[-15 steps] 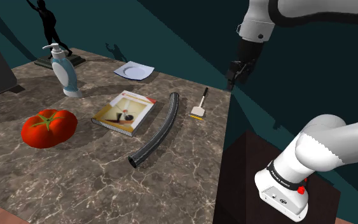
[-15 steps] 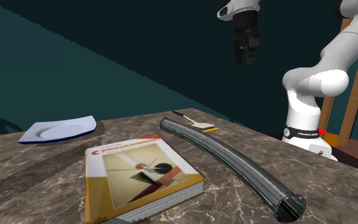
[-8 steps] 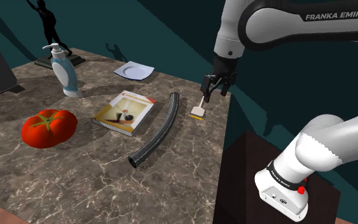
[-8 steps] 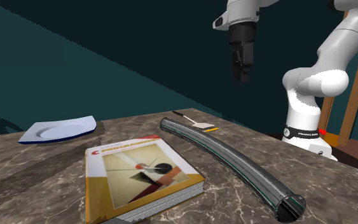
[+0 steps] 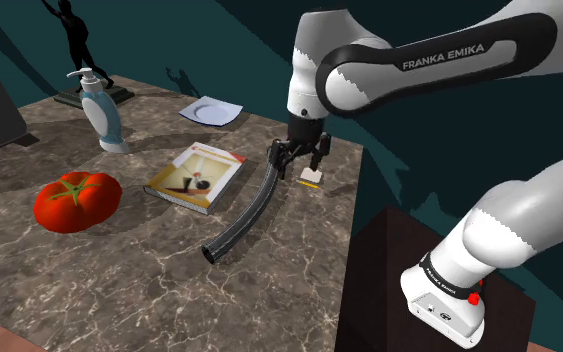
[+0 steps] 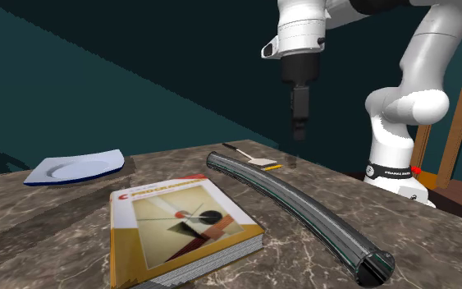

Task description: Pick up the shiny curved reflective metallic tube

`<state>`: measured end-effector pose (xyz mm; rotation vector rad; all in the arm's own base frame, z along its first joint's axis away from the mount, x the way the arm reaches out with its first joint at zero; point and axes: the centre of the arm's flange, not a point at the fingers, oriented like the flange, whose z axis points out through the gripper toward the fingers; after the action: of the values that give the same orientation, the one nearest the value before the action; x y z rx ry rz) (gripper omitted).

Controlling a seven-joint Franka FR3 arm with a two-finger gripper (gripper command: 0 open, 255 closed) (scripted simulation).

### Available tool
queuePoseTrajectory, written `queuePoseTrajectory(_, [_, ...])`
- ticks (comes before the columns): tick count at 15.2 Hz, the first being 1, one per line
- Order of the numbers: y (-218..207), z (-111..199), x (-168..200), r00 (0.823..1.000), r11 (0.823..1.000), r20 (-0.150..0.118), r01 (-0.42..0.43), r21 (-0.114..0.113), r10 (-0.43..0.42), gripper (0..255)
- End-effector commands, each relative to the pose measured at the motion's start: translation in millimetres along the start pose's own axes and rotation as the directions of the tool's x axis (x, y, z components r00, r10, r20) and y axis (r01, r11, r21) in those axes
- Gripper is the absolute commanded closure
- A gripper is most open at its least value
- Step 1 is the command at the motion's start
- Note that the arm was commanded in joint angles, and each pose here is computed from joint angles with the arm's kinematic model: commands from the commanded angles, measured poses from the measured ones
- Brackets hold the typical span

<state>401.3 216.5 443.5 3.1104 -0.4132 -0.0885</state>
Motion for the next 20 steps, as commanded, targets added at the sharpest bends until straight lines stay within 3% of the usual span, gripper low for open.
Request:
queuePoseTrajectory(1, [-21, 14, 11, 0.999, 0.999, -0.003, -0.038, -0.002, 0.038, 0])
queuePoseTrajectory(6, [-70, 50, 38, 0.992, 0.992, -0.01, -0.123, -0.012, 0.123, 0])
queuePoseTrajectory(16, [-74, 93, 42, 0.992, 0.992, -0.01, -0.129, -0.013, 0.129, 0])
queuePoseTrajectory(17, [-74, 93, 43, 0.992, 0.992, -0.01, -0.129, -0.013, 0.129, 255])
queuePoseTrajectory(20, [-74, 93, 43, 0.992, 0.992, -0.01, -0.129, -0.013, 0.129, 255])
